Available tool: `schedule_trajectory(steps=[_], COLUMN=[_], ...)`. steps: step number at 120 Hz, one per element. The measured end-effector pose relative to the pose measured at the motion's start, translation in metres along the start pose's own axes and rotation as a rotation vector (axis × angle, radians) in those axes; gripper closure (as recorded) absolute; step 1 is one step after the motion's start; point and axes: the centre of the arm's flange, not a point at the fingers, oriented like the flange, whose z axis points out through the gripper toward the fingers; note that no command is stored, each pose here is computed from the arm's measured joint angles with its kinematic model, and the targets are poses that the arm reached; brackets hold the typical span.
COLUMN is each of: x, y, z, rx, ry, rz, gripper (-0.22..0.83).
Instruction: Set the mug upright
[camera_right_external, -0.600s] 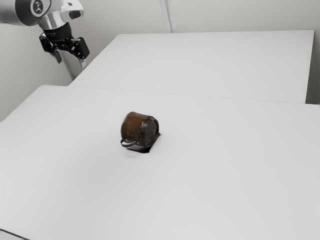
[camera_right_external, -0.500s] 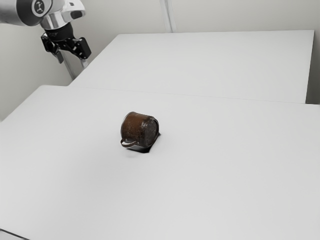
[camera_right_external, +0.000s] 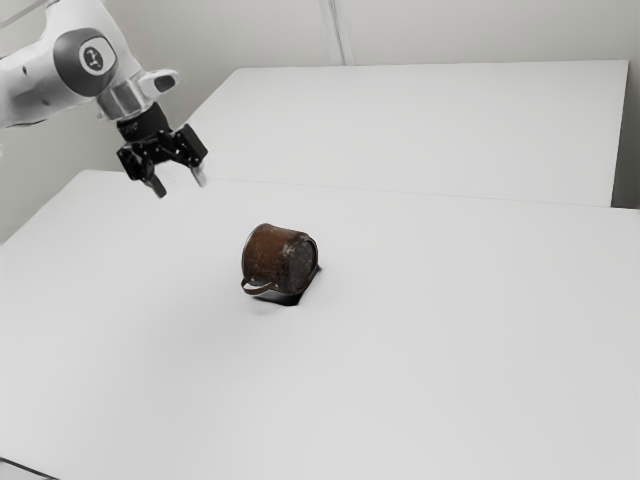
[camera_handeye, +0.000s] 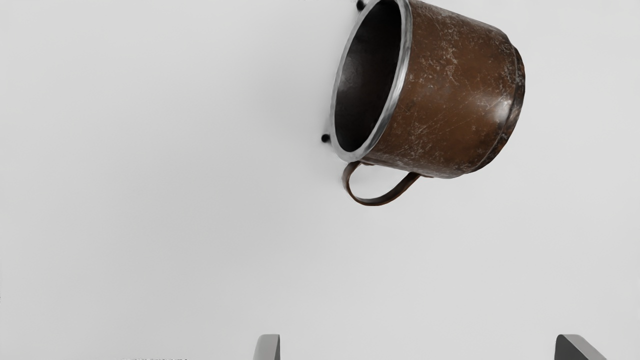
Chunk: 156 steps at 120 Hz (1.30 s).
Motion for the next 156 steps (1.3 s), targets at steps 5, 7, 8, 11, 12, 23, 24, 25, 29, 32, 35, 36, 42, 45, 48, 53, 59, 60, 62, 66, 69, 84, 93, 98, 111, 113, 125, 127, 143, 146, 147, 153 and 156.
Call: schedule_trajectory(steps=[5, 7, 8, 11, 12, 23, 24, 25, 29, 32, 35, 36, 42, 45, 48, 53, 59, 60, 62, 66, 69, 84, 93, 98, 111, 113, 125, 127, 143, 146, 147, 153, 156], x=[0.006, 0.007, 0.008, 0.010, 0.011, 0.024, 0.025, 0.027, 0.033, 0.039, 0.044, 0.046, 0.057, 0.061, 0.065, 0.071, 0.077, 0.078, 0.081, 0.086, 0.089, 0.101, 0.106, 0.107, 0.104, 0.103, 0.096, 0.095, 0.094, 0.095, 0.095, 0.095, 0.095], y=[-0.046, -0.061, -0.067, -0.081, -0.084, -0.098, -0.099, -0.100, -0.105, -0.109, -0.113, -0.115, -0.122, -0.124, -0.125, -0.124, -0.126, -0.126, -0.126, -0.125, -0.125, -0.116, -0.112, -0.110, -0.102, -0.100, -0.082, -0.080, -0.062, -0.061, -0.061, -0.059, -0.058], z=[0.002, 0.004, 0.005, 0.009, 0.010, 0.036, 0.039, 0.041, 0.053, 0.060, 0.067, 0.069, 0.079, 0.084, 0.088, 0.096, 0.106, 0.108, 0.112, 0.120, 0.125, 0.141, 0.149, 0.154, 0.177, 0.181, 0.207, 0.210, 0.218, 0.217, 0.217, 0.217, 0.217], rx=[-0.052, -0.071, -0.081, -0.108, -0.115, -0.192, -0.198, -0.204, -0.229, -0.247, -0.263, -0.268, -0.297, -0.308, -0.319, -0.339, -0.367, -0.371, -0.381, -0.403, -0.420, -0.491, -0.523, -0.545, -0.611, -0.622, -0.687, -0.695, -0.736, -0.741, -0.742, -0.748, -0.751], ry=[0.000, -0.001, -0.002, -0.004, -0.006, -0.036, -0.038, -0.042, -0.053, -0.060, -0.063, -0.063, -0.059, -0.053, -0.047, -0.037, -0.026, -0.024, -0.020, -0.010, -0.003, 0.031, 0.050, 0.057, 0.044, 0.039, -0.001, -0.005, -0.016, -0.015, -0.014, -0.012, -0.011], rz=[-0.086, -0.113, -0.124, -0.150, -0.155, -0.181, -0.183, -0.185, -0.192, -0.196, -0.200, -0.201, -0.204, -0.203, -0.198, -0.191, -0.186, -0.185, -0.183, -0.180, -0.178, -0.157, -0.149, -0.149, -0.162, -0.164, -0.173, -0.173, -0.160, -0.158, -0.158, -0.156, -0.155], gripper=[0.00, 0.00, 0.00, 0.00, 0.00, 0.00, 0.00, 0.00, 0.00, 0.00, 0.00, 0.00, 0.00, 0.00, 0.00, 0.00, 0.00, 0.00, 0.00, 0.00, 0.00, 0.00, 0.00, 0.00, 0.00, 0.00, 0.00, 0.00, 0.00, 0.00, 0.00, 0.00, 0.00])
